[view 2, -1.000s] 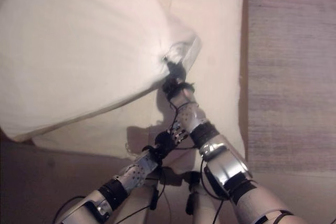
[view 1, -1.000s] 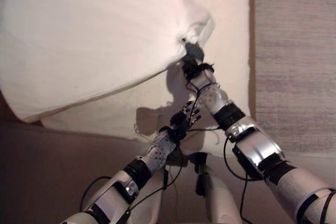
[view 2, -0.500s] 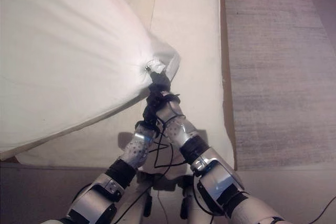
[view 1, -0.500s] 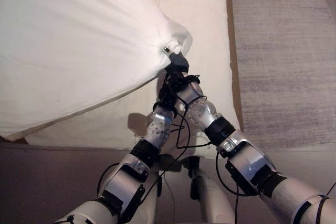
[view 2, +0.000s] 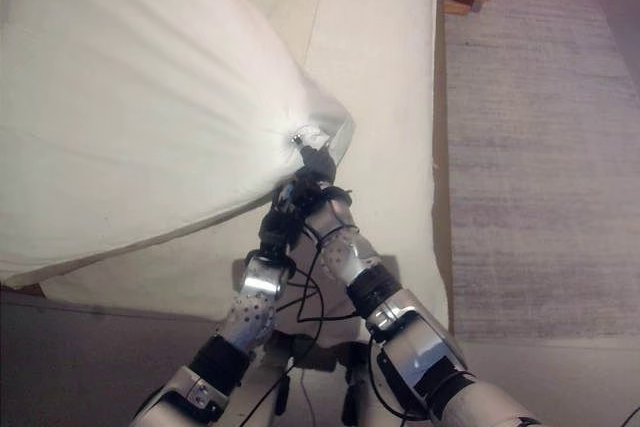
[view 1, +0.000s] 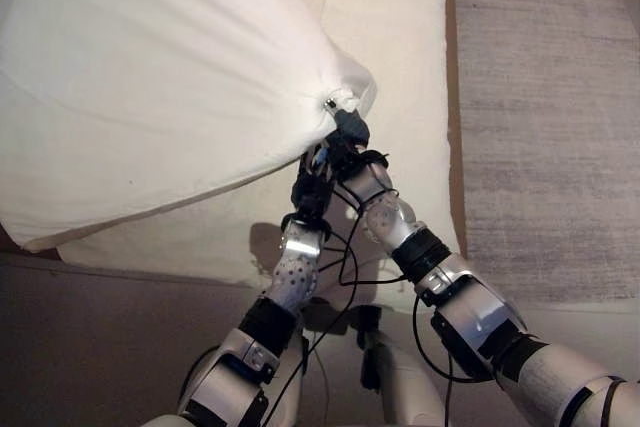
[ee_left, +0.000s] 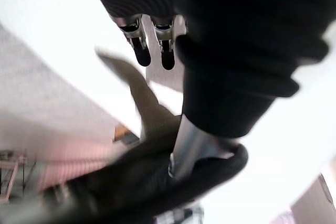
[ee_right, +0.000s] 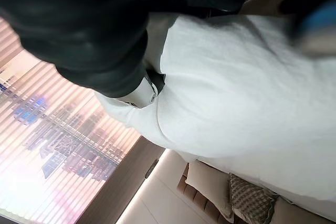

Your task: Make the bed

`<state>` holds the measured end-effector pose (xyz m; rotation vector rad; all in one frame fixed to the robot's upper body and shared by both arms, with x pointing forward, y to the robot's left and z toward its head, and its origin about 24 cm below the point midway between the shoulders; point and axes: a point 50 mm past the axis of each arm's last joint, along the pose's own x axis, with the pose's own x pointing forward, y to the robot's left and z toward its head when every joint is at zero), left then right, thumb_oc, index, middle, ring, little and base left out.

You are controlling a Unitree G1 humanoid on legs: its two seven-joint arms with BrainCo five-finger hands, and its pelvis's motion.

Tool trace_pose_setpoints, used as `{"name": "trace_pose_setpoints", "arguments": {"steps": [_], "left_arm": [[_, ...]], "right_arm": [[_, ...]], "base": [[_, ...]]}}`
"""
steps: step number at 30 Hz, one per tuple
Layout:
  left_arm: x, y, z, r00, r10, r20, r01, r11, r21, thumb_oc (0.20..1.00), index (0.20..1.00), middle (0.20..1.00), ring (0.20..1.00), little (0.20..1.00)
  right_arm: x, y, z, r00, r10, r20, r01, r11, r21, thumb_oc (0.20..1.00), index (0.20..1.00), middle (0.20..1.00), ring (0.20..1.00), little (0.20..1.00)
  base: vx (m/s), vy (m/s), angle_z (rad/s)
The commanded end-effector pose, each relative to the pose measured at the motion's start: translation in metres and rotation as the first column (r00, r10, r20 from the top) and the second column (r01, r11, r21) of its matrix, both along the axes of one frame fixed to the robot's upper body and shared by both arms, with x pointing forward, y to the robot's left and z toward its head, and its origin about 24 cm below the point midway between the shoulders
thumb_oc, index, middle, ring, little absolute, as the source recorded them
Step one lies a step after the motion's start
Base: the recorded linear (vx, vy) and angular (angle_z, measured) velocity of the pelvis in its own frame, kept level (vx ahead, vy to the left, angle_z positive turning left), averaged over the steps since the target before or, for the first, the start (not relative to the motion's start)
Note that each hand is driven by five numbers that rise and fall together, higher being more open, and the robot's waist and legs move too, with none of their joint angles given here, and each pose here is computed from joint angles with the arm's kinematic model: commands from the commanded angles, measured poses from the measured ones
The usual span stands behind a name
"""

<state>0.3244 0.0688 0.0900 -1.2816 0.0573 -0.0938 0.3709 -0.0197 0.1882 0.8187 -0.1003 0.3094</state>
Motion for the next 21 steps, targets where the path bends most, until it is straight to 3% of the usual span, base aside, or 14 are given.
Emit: {"name": "trace_pose_setpoints", "arguments": {"steps": [1,9,15,21], "left_arm": [[-0.008,0.038,-0.026,0.997,0.069,-0.033,-0.06,0.975,0.212,1.0,1.0,1.0,1.0,1.0],[-0.007,0.049,-0.045,0.992,0.077,-0.103,-0.054,0.977,0.207,1.0,1.0,1.0,1.0,1.0],[0.008,0.06,-0.031,0.988,0.142,-0.059,-0.129,0.974,0.185,1.0,1.0,1.0,1.0,1.0],[0.021,0.065,-0.032,0.968,0.204,-0.145,-0.187,0.975,0.12,1.0,1.0,1.0,1.0,1.0]], "right_arm": [[0.016,-0.071,0.019,0.962,-0.252,0.103,0.248,0.967,0.057,0.2,0.2,0.2,0.2,0.2],[0.016,-0.059,0.025,0.971,-0.209,0.119,0.205,0.978,0.042,0.2,0.2,0.2,0.2,0.2],[0.012,-0.051,0.011,0.979,-0.182,0.095,0.179,0.983,0.034,0.2,0.2,0.2,0.2,0.2],[0.006,-0.043,0.0,0.987,-0.141,0.082,0.139,0.99,0.026,0.2,0.2,0.2,0.2,0.2]], "base": [[-0.03,0.015,0.12],[0.0,0.004,0.01],[0.0,0.0,0.0],[0.02,0.029,-0.02]]}}
